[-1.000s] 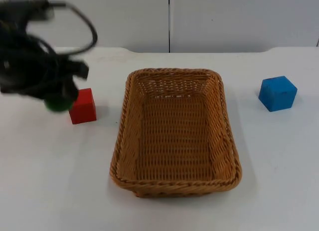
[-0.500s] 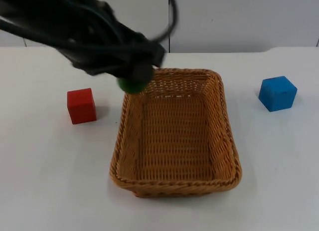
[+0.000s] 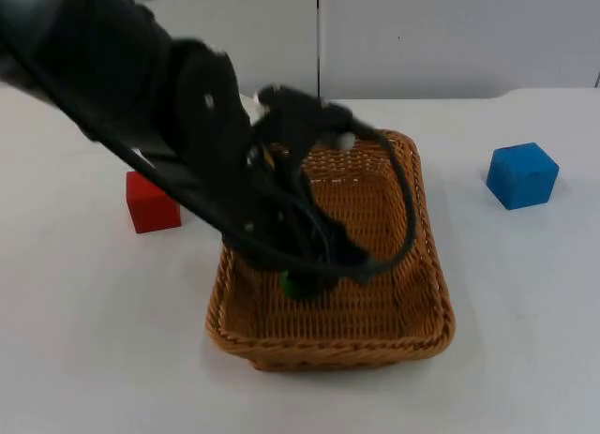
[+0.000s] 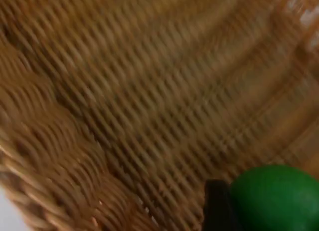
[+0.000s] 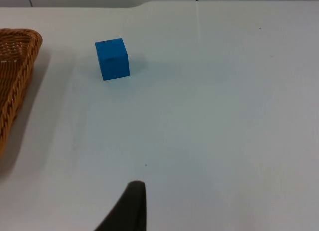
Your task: Place all geometric objects except the red cube into the basket.
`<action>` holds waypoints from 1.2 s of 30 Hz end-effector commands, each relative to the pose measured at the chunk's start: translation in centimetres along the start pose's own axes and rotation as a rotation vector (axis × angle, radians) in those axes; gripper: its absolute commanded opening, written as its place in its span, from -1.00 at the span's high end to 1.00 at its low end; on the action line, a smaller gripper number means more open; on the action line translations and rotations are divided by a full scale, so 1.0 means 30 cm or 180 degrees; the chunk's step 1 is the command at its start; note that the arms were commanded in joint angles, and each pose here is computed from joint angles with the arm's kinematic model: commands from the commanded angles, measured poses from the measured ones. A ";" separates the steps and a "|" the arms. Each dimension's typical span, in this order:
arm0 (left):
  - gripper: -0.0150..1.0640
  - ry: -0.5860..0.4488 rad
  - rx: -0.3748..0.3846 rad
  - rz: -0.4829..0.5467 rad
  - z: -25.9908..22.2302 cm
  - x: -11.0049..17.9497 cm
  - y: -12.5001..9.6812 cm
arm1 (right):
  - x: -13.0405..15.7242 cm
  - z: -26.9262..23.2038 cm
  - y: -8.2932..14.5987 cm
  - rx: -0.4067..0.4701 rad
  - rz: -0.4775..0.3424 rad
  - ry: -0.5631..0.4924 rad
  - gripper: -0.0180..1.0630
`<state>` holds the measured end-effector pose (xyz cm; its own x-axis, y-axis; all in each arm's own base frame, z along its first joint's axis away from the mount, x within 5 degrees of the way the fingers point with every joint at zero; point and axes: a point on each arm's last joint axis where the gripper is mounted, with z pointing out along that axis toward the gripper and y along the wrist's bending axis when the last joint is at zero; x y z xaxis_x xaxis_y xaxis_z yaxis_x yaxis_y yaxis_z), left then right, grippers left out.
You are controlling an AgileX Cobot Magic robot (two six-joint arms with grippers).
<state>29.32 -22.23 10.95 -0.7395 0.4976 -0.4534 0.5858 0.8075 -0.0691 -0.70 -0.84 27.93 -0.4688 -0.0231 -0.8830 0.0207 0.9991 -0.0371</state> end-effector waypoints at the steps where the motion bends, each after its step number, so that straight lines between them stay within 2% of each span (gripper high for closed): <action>1: 0.98 -0.0021 -0.0013 0.0017 0.027 0.000 -0.003 | -0.001 0.000 -0.001 0.0027 -0.0008 -0.0039 -0.98; 3: 0.93 -0.0023 -0.0005 -0.0017 0.027 0.000 -0.004 | -0.001 0.000 -0.001 0.0027 -0.0008 -0.0039 -0.98; 6: 0.59 -0.0031 0.0007 -0.0075 0.025 -0.001 -0.005 | -0.001 0.000 -0.002 0.0033 -0.0023 -0.0039 -0.98; 7: 0.30 -0.0032 0.0012 -0.0096 0.025 -0.001 -0.006 | -0.001 0.000 -0.002 0.0033 -0.0023 -0.0039 -0.98; 8: 0.30 -0.0032 0.0012 -0.0096 0.025 -0.001 -0.006 | -0.001 0.000 -0.002 0.0033 -0.0023 -0.0039 -0.98; 11: -0.49 0.0058 0.0054 -0.0167 0.022 0.005 -0.010 | -0.001 0.000 -0.002 0.0033 -0.0023 -0.0039 -0.98; 12: -0.70 0.0103 0.0069 -0.0165 0.018 0.006 -0.012 | -0.001 0.000 -0.002 0.0033 -0.0040 -0.0039 -0.98; 13: -0.70 0.0103 0.0069 -0.0165 0.018 0.006 -0.012 | -0.001 0.000 -0.002 0.0033 -0.0040 -0.0039 -0.98; 14: -0.91 0.0146 0.0091 -0.0169 0.010 0.006 -0.015 | -0.001 0.000 -0.002 0.0033 -0.0040 -0.0039 -0.98; 15: -0.97 0.0163 0.0119 -0.0182 -0.005 -0.002 -0.019 | -0.001 0.000 -0.002 0.0033 -0.0040 -0.0039 -0.98; 20: -0.97 0.0034 0.0195 -0.0149 -0.121 -0.044 -0.033 | -0.001 0.000 -0.001 0.0027 -0.0042 -0.0039 -0.98; 23: -0.97 -0.0324 0.0243 -0.0122 -0.273 -0.091 -0.046 | -0.001 0.000 -0.001 0.0027 -0.0042 -0.0039 -0.98; 27: -0.97 -0.0610 0.0303 -0.0089 -0.422 -0.112 -0.059 | -0.001 0.000 -0.001 0.0027 -0.0042 -0.0039 -0.98; 31: -0.97 -0.0792 0.0344 -0.0041 -0.542 -0.107 -0.067 | -0.001 0.000 -0.001 0.0027 -0.0042 -0.0039 -0.98; 36: -0.97 -0.0906 0.0213 0.0092 -0.650 -0.056 -0.060 | -0.001 0.000 -0.001 0.0027 -0.0042 -0.0039 -0.98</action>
<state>23.71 -18.96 28.88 -0.6079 0.3906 -0.6913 0.6333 0.7636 -0.1255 -0.70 -0.85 27.93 -0.4688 -0.0259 -0.8829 0.0208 0.9990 -0.0403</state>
